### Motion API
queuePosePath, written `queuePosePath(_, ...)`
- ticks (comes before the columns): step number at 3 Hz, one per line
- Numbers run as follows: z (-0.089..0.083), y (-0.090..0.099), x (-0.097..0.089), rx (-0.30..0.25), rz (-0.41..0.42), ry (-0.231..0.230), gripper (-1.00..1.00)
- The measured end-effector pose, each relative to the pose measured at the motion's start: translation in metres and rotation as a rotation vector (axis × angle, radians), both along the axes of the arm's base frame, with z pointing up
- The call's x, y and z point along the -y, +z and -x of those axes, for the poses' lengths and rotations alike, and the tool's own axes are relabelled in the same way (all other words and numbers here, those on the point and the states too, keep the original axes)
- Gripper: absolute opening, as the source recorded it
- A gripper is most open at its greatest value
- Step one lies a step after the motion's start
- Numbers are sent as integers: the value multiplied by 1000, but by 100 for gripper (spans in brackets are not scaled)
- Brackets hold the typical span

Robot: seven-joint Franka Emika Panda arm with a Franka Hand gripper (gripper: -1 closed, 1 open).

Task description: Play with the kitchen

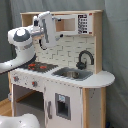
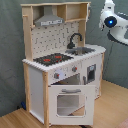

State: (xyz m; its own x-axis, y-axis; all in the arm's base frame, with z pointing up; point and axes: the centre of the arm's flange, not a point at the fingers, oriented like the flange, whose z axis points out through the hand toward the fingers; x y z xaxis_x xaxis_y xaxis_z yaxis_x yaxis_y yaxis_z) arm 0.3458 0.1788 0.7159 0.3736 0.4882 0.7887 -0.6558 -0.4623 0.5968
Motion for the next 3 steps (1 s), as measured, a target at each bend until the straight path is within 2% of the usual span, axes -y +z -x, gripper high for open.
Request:
queuePosePath(1, -8, 1, -24, -9, -13, 53, 100)
queuePosePath(2, -8, 1, -24, -9, -13, 54, -100)
queuePosePath(3, -15, -2, -25, -28, -23, 66, -100)
